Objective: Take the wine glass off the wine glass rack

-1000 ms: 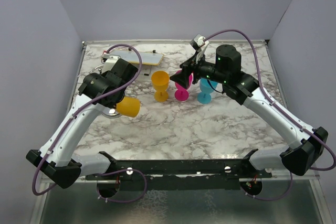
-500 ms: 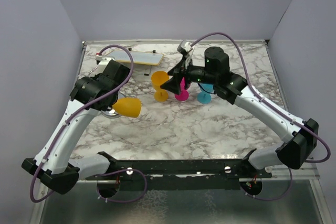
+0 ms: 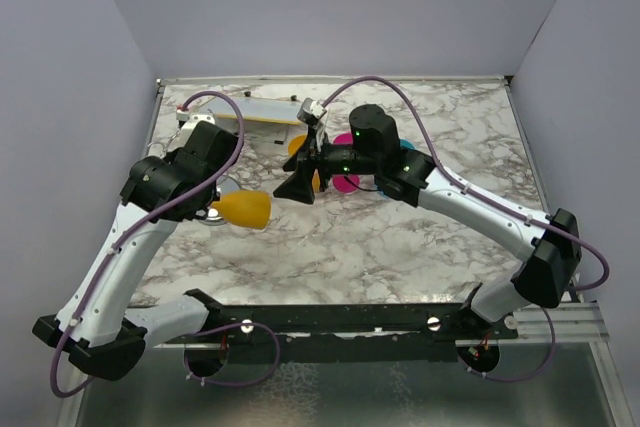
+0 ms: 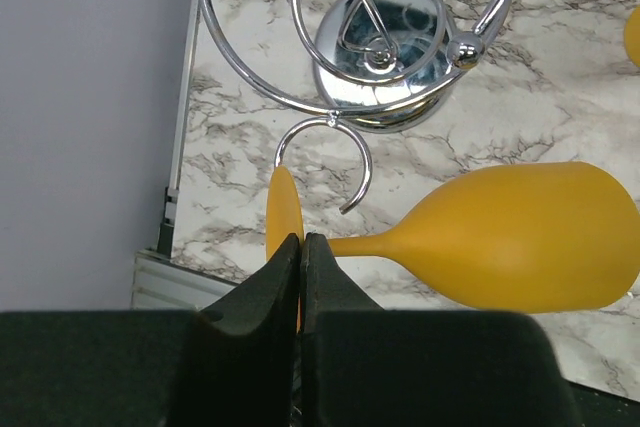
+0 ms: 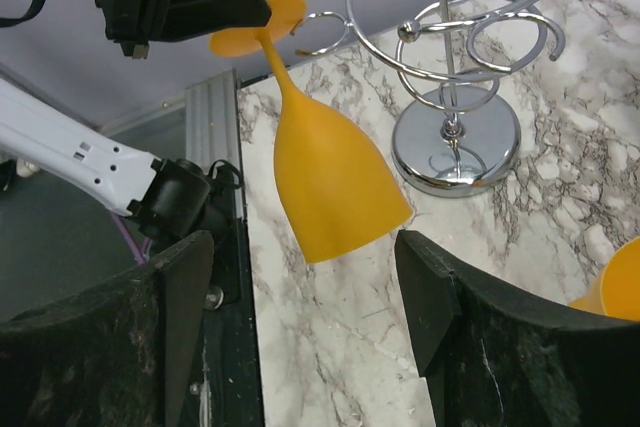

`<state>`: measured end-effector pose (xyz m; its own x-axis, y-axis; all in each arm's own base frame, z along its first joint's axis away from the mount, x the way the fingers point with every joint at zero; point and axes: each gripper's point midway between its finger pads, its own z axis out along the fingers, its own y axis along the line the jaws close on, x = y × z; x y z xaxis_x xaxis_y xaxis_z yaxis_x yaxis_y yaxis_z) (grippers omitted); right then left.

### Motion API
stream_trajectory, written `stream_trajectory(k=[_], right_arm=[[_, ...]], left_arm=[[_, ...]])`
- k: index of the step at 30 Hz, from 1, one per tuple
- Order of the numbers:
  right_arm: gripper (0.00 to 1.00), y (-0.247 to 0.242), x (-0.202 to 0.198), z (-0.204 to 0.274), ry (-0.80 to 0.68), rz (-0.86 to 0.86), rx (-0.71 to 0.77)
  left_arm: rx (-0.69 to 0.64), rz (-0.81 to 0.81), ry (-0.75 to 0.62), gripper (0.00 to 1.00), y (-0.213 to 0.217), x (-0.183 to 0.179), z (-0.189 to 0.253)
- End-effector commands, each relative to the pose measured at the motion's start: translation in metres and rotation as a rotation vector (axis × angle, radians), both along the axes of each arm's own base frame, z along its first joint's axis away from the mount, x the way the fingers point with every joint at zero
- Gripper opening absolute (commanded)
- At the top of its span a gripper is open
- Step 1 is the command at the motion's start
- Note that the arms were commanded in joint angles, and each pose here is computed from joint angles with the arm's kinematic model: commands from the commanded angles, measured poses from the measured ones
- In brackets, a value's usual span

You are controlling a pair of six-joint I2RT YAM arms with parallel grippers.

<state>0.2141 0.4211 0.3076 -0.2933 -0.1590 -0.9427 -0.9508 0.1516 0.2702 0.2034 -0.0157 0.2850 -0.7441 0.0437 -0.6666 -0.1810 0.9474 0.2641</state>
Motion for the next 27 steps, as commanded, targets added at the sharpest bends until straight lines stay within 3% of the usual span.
stream_trajectory(k=[1, 4, 11, 15, 27], right_arm=[[0.74, 0.005, -0.007, 0.027, 0.033, 0.019, 0.095], [0.74, 0.004, -0.01, 0.026, 0.106, 0.004, 0.109], [0.74, 0.0, -0.029, 0.006, 0.514, -0.058, 0.143], [0.72, -0.009, -0.037, -0.007, 0.631, -0.093, 0.154], [0.67, -0.029, -0.062, 0.024, 0.592, -0.034, 0.287]], left_arm=[[-0.093, -0.034, -0.009, 0.0, -0.01, -0.008, 0.002], [-0.129, -0.043, -0.02, 0.0, -0.013, -0.012, 0.006], [-0.23, -0.047, -0.07, 0.0, -0.021, -0.017, 0.014], [-0.305, -0.061, -0.118, 0.0, -0.029, -0.017, 0.021], [-0.476, -0.092, -0.225, 0.0, -0.05, -0.013, 0.037]])
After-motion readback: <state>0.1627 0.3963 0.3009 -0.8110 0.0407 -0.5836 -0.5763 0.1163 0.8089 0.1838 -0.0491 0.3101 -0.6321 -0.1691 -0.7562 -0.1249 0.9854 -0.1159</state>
